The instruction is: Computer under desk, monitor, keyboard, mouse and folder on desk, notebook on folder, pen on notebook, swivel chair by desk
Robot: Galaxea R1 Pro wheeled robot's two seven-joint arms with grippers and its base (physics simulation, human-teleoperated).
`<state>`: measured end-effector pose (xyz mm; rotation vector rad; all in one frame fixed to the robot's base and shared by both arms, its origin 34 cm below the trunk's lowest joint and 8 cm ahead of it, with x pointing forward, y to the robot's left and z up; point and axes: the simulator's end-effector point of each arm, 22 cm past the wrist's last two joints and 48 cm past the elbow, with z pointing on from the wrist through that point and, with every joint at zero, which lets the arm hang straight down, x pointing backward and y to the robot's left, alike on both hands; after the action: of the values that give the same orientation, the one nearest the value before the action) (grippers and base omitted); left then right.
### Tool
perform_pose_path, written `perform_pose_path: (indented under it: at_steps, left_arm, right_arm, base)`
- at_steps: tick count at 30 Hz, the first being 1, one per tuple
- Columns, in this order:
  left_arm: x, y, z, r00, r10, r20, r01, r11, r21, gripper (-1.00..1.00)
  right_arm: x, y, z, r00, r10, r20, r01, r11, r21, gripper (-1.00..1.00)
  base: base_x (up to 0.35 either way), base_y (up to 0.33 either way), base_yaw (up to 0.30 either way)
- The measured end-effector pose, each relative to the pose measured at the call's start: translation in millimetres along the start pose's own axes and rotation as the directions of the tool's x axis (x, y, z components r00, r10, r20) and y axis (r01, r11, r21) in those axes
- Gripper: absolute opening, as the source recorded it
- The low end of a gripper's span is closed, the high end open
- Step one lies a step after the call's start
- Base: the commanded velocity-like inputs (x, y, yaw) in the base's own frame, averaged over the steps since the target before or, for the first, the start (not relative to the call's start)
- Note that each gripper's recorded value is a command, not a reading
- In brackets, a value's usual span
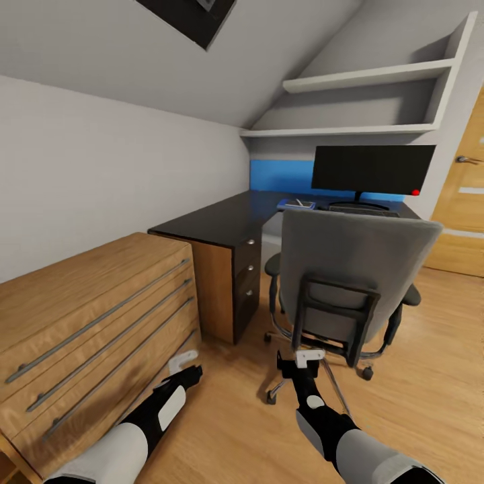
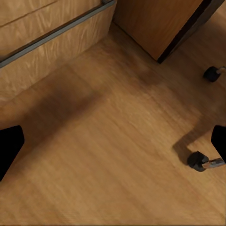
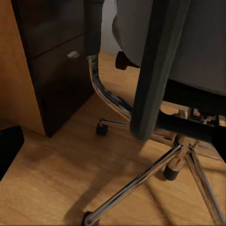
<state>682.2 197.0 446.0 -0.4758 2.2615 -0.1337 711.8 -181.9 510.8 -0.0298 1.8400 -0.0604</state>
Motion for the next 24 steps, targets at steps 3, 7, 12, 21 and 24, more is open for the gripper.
perform_pose_path:
  at_steps: [3,7,12,21,24]
  left_arm:
    - [0,0,-0.5,1.000,0.000,0.001,0.000,1.000,0.001,1.00]
    - [-2,-2,-1.6,1.000,-0.001,0.005,0.000,1.000,0.003,1.00]
    - [-1,-10,-4.2,1.000,-0.002,0.005,0.002,1.000,0.014,1.00]
    - [3,-23,-8.7,0.993,0.115,0.018,-0.115,0.993,0.025,1.00]
    - [6,-23,-9.4,0.988,0.155,0.019,-0.155,0.988,0.022,1.00]
  right_arm:
    - [-1,0,-0.2,1.000,0.000,0.001,0.000,1.000,0.000,1.00]
    - [-3,0,-0.6,1.000,0.000,0.004,0.000,1.000,0.000,1.00]
    - [-4,-1,-1.5,1.000,-0.001,0.006,0.001,1.000,0.000,1.00]
    - [-9,0,-2.6,1.000,0.002,0.014,-0.002,1.000,0.001,1.00]
    - [-11,-1,-2.8,1.000,0.002,0.017,-0.002,1.000,0.002,1.00]
  base:
    - [-0.053,0.026,-0.108]
    - [-0.013,0.007,-0.176]
    - [-0.003,0.001,-0.194]
    - [0.000,0.000,-0.201]
    - [0.000,0.000,-0.204]
